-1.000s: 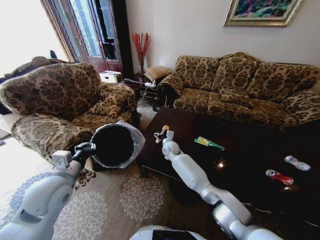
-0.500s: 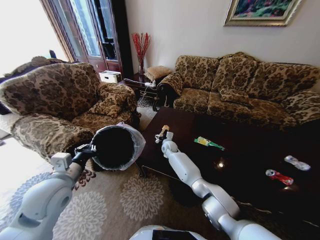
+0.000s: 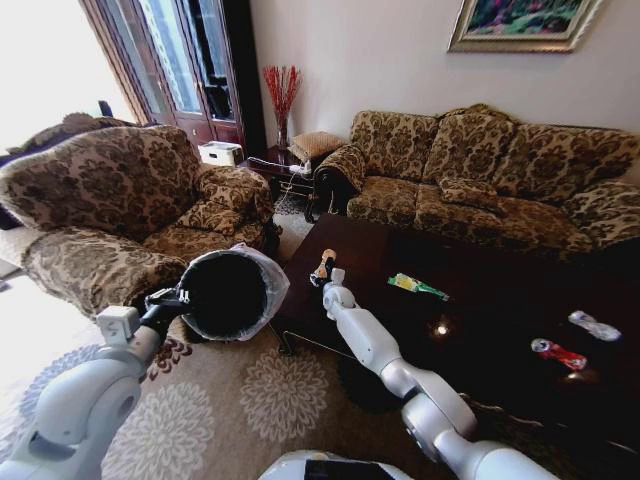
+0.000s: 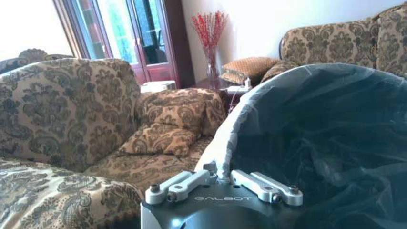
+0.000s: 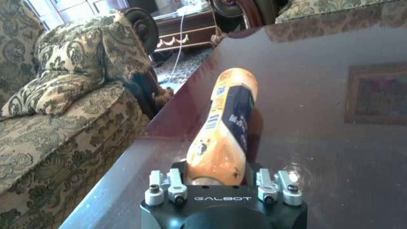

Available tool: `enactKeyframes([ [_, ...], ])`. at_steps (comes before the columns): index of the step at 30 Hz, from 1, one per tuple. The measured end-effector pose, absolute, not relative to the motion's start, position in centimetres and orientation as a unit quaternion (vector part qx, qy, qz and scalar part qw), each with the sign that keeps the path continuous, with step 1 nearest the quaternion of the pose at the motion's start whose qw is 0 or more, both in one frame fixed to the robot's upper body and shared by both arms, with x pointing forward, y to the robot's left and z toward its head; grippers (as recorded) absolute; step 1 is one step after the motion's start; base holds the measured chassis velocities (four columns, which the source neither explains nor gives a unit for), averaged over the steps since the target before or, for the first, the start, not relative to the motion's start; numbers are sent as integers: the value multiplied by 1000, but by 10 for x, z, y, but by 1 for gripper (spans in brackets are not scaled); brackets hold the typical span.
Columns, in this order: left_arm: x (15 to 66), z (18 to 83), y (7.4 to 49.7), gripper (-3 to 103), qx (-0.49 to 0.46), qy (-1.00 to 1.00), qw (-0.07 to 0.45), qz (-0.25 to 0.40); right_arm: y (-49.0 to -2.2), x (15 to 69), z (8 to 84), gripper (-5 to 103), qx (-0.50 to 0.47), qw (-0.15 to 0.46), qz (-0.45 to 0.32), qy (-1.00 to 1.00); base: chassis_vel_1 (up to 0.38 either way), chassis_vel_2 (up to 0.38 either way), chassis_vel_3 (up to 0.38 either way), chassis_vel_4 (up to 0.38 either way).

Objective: Move to the front of the table and place the trash on the table into the trash bin.

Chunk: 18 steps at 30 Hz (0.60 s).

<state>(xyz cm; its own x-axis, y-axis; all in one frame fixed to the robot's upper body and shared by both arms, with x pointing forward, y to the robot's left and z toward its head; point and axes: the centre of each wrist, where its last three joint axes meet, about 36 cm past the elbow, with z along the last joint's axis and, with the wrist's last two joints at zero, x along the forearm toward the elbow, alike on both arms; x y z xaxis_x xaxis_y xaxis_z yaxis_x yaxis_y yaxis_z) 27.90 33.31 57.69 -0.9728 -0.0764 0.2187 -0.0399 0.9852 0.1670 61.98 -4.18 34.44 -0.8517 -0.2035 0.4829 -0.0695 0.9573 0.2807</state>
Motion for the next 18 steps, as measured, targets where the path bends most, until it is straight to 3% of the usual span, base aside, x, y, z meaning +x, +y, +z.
enactKeyframes([
  [6,281,576,333,0,25,-990,115,-80,-48,613,346,47,59,240,-110,-963,0,0,0,0],
  [9,287,574,335,0,14,-989,122,-78,-73,597,383,38,68,167,-92,-979,0,0,0,0],
  [14,301,571,343,0,1,-988,132,-75,-124,579,426,37,89,91,-61,-990,0,0,0,0],
  [16,320,572,356,0,-13,-988,135,-76,-174,560,469,37,145,19,-31,-989,0,0,0,0],
  [18,328,573,361,0,-20,-988,134,-76,-188,552,485,37,169,-2,-23,-985,0,0,0,0],
])
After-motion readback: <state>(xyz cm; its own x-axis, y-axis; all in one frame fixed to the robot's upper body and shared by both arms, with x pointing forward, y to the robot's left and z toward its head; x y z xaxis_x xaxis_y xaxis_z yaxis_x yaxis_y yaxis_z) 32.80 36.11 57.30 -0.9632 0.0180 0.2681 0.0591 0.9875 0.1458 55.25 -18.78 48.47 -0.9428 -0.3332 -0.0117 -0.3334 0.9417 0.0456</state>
